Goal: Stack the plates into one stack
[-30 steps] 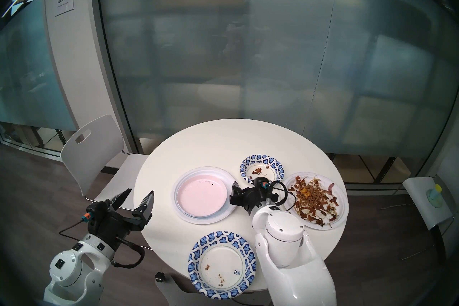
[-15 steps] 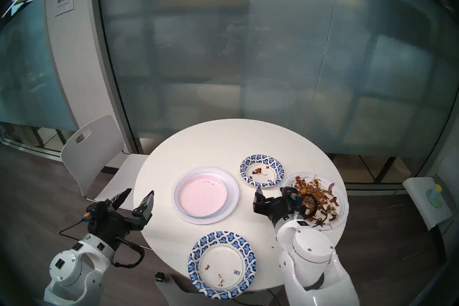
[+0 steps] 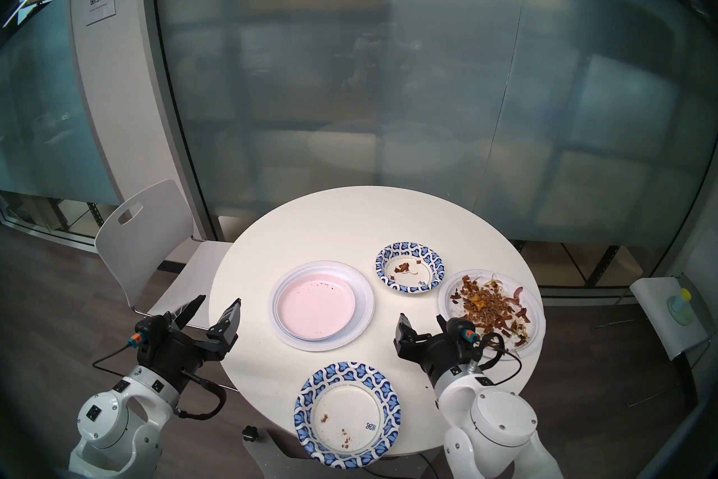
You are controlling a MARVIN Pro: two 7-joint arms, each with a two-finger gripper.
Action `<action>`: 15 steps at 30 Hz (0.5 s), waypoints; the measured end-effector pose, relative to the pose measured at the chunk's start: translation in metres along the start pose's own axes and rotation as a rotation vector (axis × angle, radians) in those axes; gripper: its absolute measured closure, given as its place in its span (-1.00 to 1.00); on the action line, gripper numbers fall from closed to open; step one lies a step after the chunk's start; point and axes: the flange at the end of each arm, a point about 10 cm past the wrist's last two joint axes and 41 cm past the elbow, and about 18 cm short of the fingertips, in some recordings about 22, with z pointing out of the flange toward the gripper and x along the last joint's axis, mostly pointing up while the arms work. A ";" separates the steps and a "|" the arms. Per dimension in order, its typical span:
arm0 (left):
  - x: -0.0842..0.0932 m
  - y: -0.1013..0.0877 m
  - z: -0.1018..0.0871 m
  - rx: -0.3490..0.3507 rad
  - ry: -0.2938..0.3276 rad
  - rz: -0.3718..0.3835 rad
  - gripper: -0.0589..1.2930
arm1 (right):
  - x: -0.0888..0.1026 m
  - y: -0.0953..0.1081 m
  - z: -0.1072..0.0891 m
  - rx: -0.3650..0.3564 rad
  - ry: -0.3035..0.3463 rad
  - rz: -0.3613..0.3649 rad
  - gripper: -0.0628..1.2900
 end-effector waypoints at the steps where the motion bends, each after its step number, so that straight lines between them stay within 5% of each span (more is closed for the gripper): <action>1: 0.000 0.000 0.000 0.000 0.000 0.000 -0.87 | -0.001 0.000 0.001 0.005 0.000 0.003 -0.83; 15: -0.005 -0.005 0.006 -0.014 -0.045 0.007 -0.87 | -0.002 -0.006 0.022 0.064 0.009 0.008 -0.83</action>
